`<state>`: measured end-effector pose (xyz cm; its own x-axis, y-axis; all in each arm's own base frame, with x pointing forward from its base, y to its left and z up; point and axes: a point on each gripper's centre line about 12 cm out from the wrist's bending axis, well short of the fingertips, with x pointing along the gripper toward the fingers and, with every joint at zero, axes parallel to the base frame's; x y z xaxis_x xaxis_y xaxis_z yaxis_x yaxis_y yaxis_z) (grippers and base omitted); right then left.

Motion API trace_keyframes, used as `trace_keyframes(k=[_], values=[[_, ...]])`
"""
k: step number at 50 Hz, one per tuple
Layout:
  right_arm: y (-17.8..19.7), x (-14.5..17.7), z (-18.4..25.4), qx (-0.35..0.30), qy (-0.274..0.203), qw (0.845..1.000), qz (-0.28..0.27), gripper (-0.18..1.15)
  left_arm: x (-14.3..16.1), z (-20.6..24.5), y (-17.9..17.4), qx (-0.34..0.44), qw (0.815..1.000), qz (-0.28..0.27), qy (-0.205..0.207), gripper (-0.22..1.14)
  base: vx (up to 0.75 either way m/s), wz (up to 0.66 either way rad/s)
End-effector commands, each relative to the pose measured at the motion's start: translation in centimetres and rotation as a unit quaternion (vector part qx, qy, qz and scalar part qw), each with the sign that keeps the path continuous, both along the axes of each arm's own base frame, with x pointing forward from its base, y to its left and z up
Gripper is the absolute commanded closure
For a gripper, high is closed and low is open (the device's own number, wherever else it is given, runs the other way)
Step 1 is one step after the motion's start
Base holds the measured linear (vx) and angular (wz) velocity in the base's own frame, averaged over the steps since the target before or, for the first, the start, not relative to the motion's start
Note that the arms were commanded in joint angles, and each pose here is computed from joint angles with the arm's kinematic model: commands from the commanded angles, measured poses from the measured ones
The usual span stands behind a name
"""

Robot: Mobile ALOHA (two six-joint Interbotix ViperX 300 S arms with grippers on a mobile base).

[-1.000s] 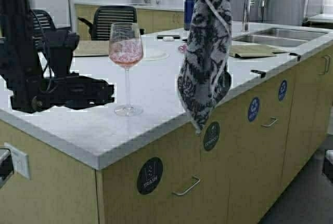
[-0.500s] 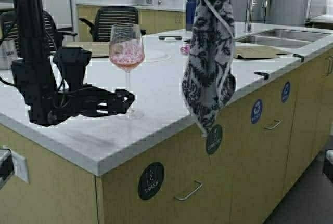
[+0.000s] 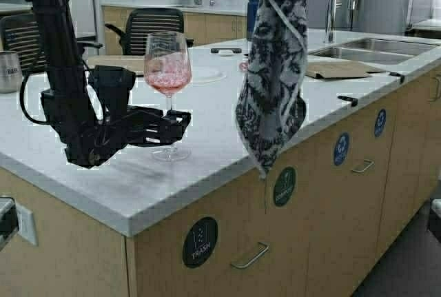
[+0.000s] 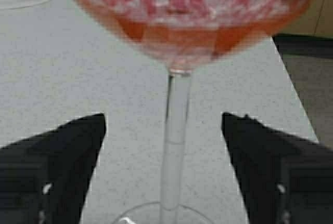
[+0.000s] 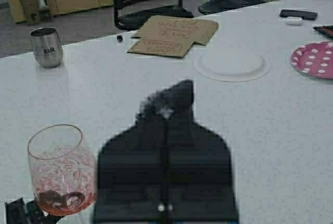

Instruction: Get the cloth and wipe up the spill under the wine glass

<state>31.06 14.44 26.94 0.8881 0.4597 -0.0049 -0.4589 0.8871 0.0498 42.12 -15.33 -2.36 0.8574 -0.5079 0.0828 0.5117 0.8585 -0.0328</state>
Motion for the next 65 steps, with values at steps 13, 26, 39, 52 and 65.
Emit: trace_keyframes(k=[13, 26, 39, 52, 65], values=[[0.1, 0.1, 1.6, 0.015, -0.031, 0.999, 0.002, 0.91, 0.9, 1.7, -0.6, -0.008, 1.0, -0.005, -0.025, 0.22, 0.02, 0.0], [-0.4, 3.4, 5.7, 0.079, -0.067, 0.994, -0.037, 0.91, 0.0, 3.6, -1.3, -0.011, 0.999, -0.018, -0.033, 0.65, 0.02, 0.0], [2.1, 10.5, 9.3, 0.104, -0.11, 0.988, -0.042, 0.91, -2.0, 9.0, -1.3, -0.019, 0.998, -0.025, -0.056, 0.7, 0.01, 0.0], [4.7, 16.7, 7.8, 0.109, -0.115, 0.987, -0.038, 0.91, -6.2, 15.5, 0.1, -0.038, 0.996, -0.027, -0.077, 0.7, 0.0, 0.0], [8.6, 17.7, 1.3, 0.086, -0.067, 0.994, -0.01, 0.91, -10.4, 21.3, 1.5, -0.062, 0.991, -0.031, -0.11, 0.72, 0.0, 0.0]])
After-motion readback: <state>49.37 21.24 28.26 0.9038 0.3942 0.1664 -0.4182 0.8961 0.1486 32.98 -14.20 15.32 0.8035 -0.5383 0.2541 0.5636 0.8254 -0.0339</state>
